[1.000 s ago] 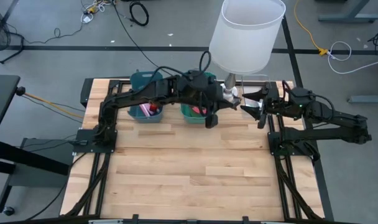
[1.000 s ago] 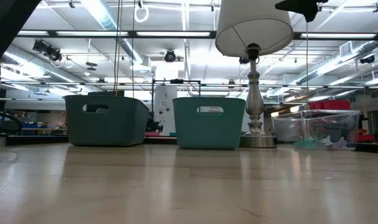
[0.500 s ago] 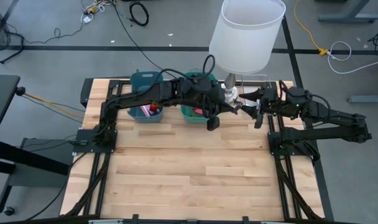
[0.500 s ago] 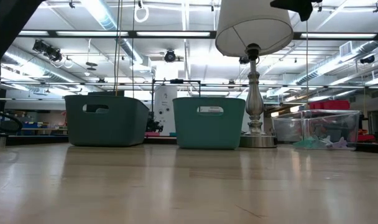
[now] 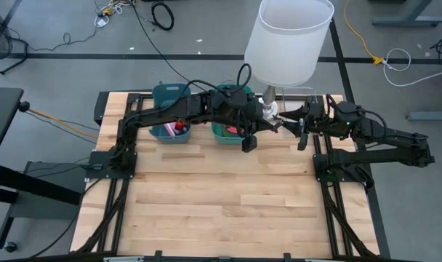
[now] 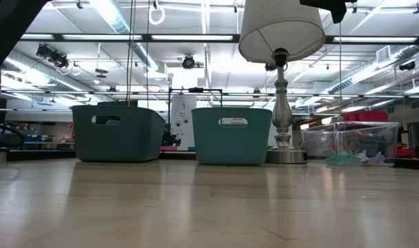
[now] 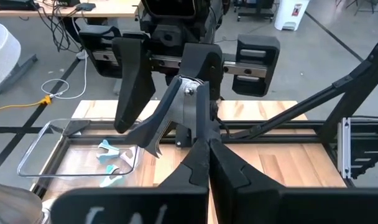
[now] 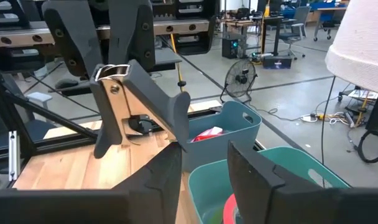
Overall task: Pick and place Stapler, Stapler remover, tape
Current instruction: Put the black staple remover into the transparent bin
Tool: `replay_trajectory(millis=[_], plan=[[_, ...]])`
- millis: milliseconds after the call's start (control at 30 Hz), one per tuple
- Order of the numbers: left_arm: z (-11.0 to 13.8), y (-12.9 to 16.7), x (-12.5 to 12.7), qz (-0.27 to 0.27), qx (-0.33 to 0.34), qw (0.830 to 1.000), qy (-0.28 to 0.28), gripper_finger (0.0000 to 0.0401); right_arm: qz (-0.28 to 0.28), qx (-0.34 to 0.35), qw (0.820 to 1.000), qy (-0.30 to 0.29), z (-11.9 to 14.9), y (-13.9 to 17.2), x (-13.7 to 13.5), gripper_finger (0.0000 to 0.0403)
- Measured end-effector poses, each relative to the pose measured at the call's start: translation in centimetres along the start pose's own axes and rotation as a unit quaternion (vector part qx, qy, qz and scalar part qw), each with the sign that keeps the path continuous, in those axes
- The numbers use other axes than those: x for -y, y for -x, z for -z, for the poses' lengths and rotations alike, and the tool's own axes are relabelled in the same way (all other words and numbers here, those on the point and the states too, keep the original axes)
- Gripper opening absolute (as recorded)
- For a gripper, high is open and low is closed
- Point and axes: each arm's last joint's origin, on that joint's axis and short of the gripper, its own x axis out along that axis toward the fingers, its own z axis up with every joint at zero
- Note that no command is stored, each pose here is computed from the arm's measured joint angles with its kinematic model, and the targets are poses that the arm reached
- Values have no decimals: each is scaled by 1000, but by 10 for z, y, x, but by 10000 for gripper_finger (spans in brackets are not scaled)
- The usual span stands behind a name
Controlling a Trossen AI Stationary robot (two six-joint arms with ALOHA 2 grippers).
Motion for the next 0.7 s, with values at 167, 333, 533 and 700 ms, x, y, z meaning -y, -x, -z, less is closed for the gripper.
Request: replay_trajectory(millis=[167, 333, 533, 700], plan=[[0, 0, 0, 0, 0, 1000, 0, 0, -16, 4, 1000, -1, -1, 0, -1, 113], [0, 0, 0, 0, 0, 1000, 3, 0, -18, 14, 1000, -1, -3, 0, -1, 103], [0, 0, 0, 0, 0, 1000, 4, 0, -18, 16, 1000, 0, -3, 0, -1, 87], [0, 0, 0, 0, 0, 1000, 13, 0, -29, 16, 999, -1, -3, 0, -2, 56]])
